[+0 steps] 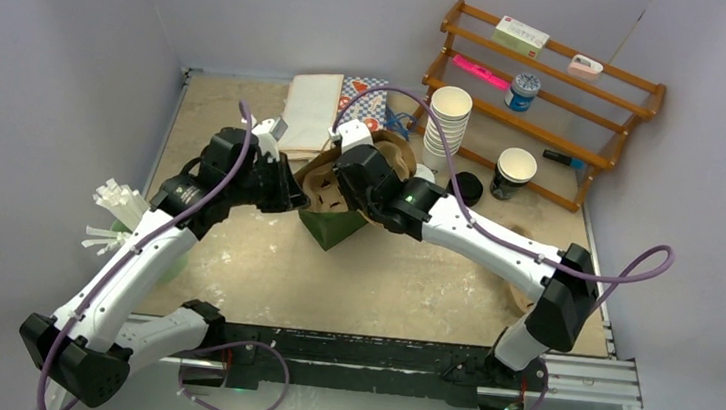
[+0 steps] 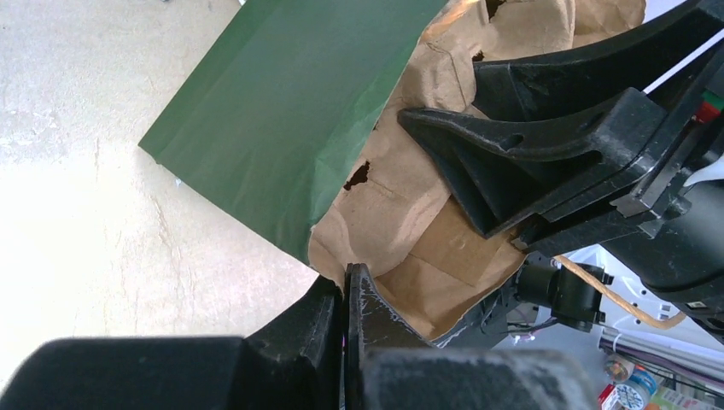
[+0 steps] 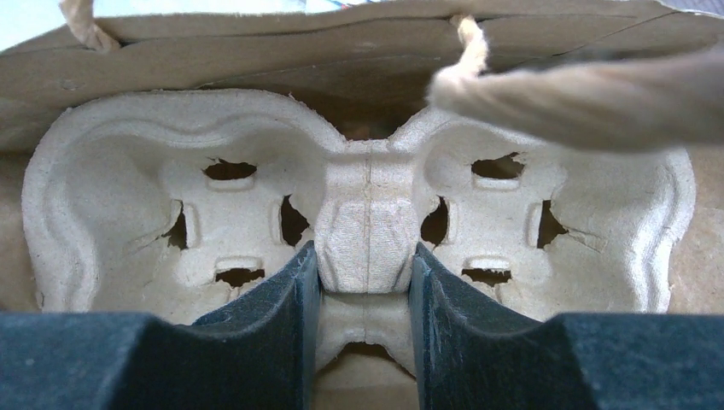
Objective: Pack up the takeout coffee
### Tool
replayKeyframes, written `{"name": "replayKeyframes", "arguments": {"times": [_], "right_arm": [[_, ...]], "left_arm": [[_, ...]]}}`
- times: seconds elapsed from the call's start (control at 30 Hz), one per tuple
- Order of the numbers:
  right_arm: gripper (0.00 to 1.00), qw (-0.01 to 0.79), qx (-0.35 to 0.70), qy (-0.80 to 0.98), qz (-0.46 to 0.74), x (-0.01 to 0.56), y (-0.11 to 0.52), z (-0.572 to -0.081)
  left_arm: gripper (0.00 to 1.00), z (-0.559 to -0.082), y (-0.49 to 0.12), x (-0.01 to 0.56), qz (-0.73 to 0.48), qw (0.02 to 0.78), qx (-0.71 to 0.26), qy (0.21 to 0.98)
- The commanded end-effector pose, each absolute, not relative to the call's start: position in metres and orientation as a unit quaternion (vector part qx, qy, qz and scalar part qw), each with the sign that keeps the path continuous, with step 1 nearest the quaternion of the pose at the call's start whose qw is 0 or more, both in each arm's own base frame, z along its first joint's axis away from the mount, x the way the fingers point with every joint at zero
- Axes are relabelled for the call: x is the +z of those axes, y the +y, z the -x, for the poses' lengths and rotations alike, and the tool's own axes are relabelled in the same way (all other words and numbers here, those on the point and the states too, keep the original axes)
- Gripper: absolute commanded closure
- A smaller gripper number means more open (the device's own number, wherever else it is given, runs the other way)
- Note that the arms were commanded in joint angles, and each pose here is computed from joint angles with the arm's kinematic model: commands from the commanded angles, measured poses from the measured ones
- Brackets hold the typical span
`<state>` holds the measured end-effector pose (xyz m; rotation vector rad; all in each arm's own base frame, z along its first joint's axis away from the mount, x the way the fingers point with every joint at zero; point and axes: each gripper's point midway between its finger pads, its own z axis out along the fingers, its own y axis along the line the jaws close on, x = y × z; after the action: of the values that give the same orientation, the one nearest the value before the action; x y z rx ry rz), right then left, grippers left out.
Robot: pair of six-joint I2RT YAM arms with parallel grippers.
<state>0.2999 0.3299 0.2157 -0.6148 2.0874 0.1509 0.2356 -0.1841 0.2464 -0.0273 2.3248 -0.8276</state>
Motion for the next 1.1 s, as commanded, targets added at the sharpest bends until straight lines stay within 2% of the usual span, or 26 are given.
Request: {"name": "replayKeyframes", "arguments": {"times": [0.0, 0.2, 0.57, 0.77, 1.0, 1.07], "right_arm": [[0.83, 0.432, 0.051, 0.863, 0.256, 0.209, 0.33, -0.297], [0.81, 0.41, 0.079, 0.873, 0.253, 0.235, 0.334, -0.289], [0.82, 0.351, 0.085, 0.9, 0.243, 0.227, 0.323, -0.265], [0.82, 0.34, 0.075, 0.91, 0.224, 0.229, 0.309, -0.256], [0.81, 0.312, 0.047, 0.924, 0.214, 0.227, 0.285, -0.241], [0.81, 0.31, 0.039, 0.925, 0.215, 0.223, 0.283, -0.241]], "left_arm": [[1.0, -0.228, -0.2, 0.266, -0.032, 0.332, -0.356, 0.873], [1.0, -0.218, -0.199, 0.27, -0.059, 0.319, -0.348, 0.88], [1.0, -0.186, -0.199, 0.277, -0.136, 0.281, -0.357, 0.88], [1.0, -0.166, -0.214, 0.268, -0.16, 0.243, -0.41, 0.865], [1.0, -0.154, -0.224, 0.279, -0.171, 0.242, -0.449, 0.843], [0.93, -0.157, -0.22, 0.274, -0.169, 0.246, -0.433, 0.85]]}}
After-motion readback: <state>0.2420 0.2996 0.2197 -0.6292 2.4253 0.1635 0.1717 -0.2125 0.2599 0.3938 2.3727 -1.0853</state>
